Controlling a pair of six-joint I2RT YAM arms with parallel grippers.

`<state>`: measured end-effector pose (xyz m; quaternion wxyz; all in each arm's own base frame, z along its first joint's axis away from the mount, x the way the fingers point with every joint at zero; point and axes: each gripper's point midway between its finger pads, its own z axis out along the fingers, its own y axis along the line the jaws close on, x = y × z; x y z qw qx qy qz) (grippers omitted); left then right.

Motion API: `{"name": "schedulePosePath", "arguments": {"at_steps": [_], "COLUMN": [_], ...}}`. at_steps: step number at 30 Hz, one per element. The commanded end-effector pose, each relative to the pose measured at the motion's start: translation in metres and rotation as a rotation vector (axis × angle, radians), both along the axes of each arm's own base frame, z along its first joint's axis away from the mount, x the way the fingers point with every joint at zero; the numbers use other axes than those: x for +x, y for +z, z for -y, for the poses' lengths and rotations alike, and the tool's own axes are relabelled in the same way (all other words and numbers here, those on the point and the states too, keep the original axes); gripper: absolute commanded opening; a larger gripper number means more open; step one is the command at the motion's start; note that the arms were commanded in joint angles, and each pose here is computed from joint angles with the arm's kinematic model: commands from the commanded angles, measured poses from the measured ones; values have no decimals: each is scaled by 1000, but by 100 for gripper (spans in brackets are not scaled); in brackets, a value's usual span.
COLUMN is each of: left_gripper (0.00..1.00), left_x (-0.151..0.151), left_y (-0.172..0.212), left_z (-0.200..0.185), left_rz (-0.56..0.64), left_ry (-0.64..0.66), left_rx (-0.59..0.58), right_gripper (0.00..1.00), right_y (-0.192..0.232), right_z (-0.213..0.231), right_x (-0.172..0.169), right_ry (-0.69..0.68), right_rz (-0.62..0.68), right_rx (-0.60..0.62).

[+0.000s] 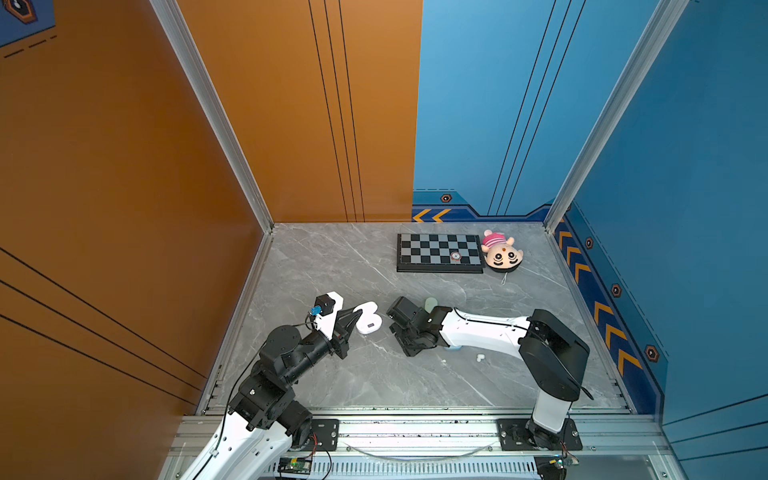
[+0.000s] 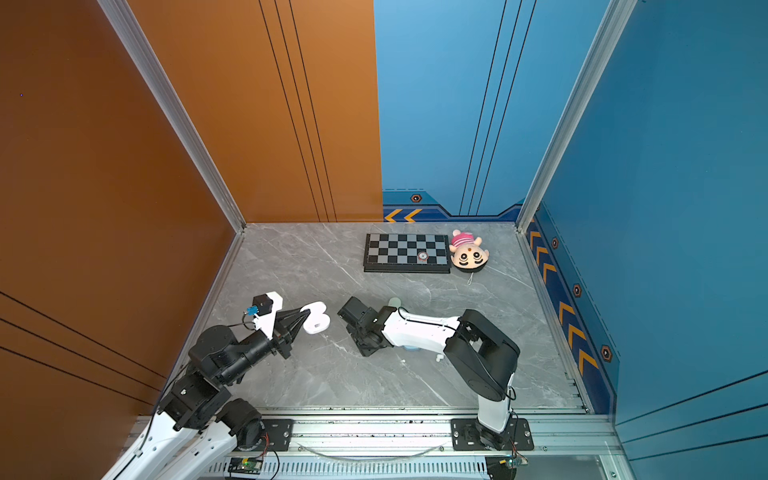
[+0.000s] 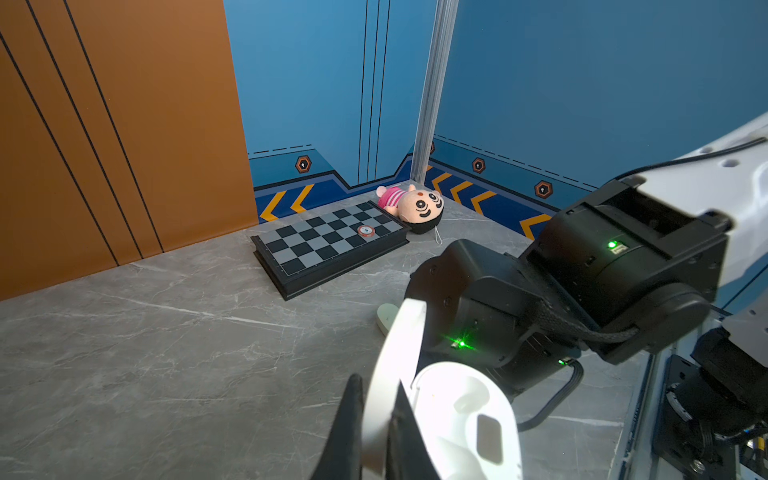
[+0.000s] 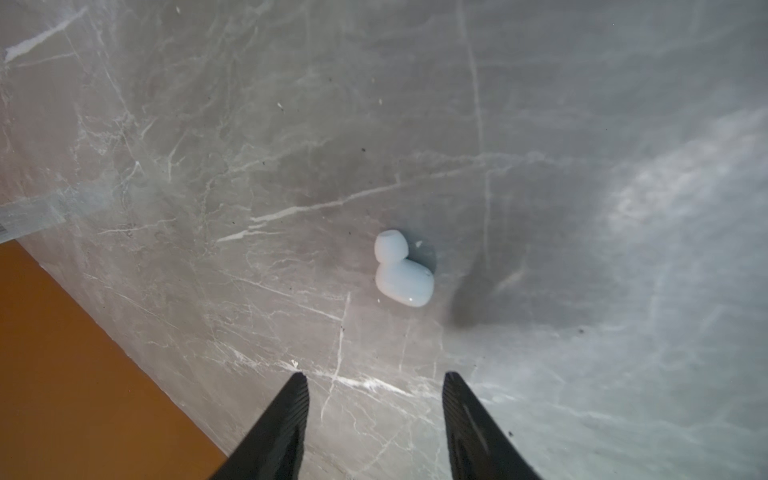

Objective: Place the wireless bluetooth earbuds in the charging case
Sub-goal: 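Move the right gripper over the white earbuds on the table, then lower the right gripper and close it on one white earbud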

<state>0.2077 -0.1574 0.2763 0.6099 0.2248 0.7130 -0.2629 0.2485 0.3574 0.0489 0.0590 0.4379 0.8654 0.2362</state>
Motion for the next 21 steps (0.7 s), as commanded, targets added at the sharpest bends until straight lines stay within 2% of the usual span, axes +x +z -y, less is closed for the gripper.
{"name": "schedulePosePath", "arguments": {"at_steps": [1, 14, 21], "left_gripper": [0, 0, 0], "left_x": [1, 3, 3], "left_y": [-9, -10, -10], "left_z": [-3, 0, 1], "left_rz": [-6, -17, -19], "left_ry": [13, 1, -2], "left_rx": [33, 33, 31], "right_gripper": [55, 53, 51], "right_y": [0, -19, -23], "right_z": [-13, 31, 47], "right_x": [10, 35, 55], "right_ry": [-47, -128, -94], "right_rz": [-11, 7, 33], "right_rx": [59, -5, -51]}}
